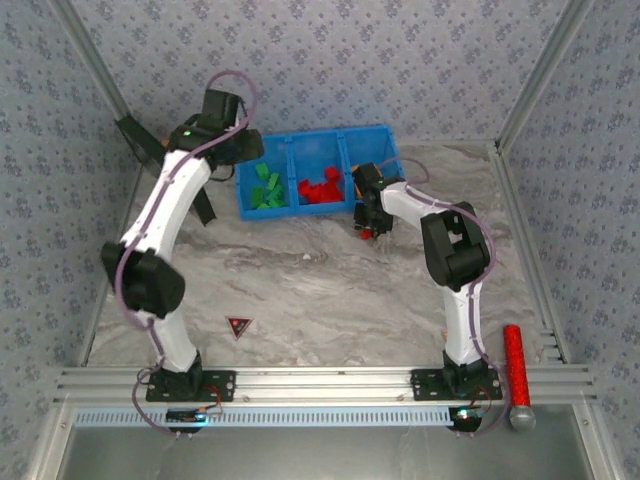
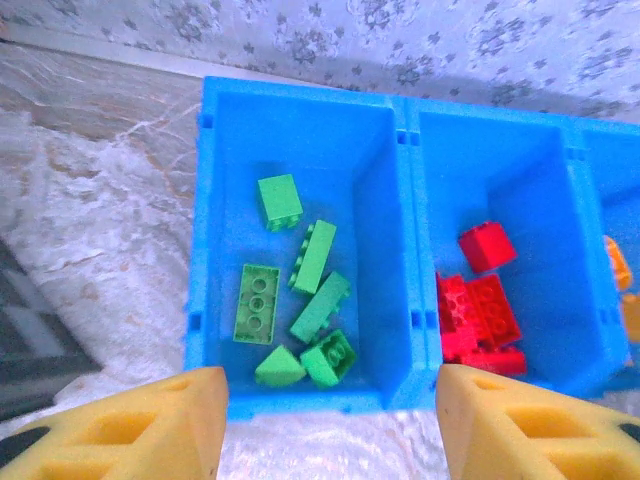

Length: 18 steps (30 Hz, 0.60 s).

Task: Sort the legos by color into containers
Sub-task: Pick up the lego from the center of the table.

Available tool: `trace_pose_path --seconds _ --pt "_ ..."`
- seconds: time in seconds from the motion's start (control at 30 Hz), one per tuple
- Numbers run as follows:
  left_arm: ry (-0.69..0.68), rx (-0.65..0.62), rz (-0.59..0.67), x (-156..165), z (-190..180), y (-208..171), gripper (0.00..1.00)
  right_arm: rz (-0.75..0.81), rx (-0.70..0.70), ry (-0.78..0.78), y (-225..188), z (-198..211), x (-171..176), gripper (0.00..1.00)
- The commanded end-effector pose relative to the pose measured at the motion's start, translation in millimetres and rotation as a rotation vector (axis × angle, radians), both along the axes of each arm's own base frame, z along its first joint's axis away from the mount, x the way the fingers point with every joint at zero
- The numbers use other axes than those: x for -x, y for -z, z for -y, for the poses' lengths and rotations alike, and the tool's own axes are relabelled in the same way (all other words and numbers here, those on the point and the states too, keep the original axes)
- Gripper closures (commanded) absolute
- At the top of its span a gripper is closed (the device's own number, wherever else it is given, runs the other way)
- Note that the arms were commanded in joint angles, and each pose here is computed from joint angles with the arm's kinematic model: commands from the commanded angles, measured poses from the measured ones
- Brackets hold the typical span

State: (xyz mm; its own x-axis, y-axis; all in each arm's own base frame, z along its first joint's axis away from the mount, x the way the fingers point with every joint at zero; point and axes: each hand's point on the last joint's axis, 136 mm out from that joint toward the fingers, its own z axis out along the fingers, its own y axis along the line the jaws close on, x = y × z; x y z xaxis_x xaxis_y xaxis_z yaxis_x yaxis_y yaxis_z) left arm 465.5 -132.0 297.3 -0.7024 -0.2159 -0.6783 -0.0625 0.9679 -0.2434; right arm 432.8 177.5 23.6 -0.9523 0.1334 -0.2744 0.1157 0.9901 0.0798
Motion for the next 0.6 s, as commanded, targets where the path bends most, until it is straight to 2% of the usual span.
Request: trace_pose_path --seconds 0.0,0.2,0.37,0.57 --pt "0.015 -0.038 -0.037 31 -15 10 0.42 -0.029 0.021 -0.010 21 2 -2 0.66" --pt "0.006 -0.045 -0.030 98 -51 3 0.40 -0.009 0.070 -0.069 -12 9 12 0.76" --pt "0.034 -0.047 0.004 150 -69 -2 0.39 0.049 0.097 -0.171 -69 0 21 0.78" --pt "0.041 -0.042 0.036 193 -82 2 0.36 0.191 0.151 -0.241 -142 -26 -2 0.78"
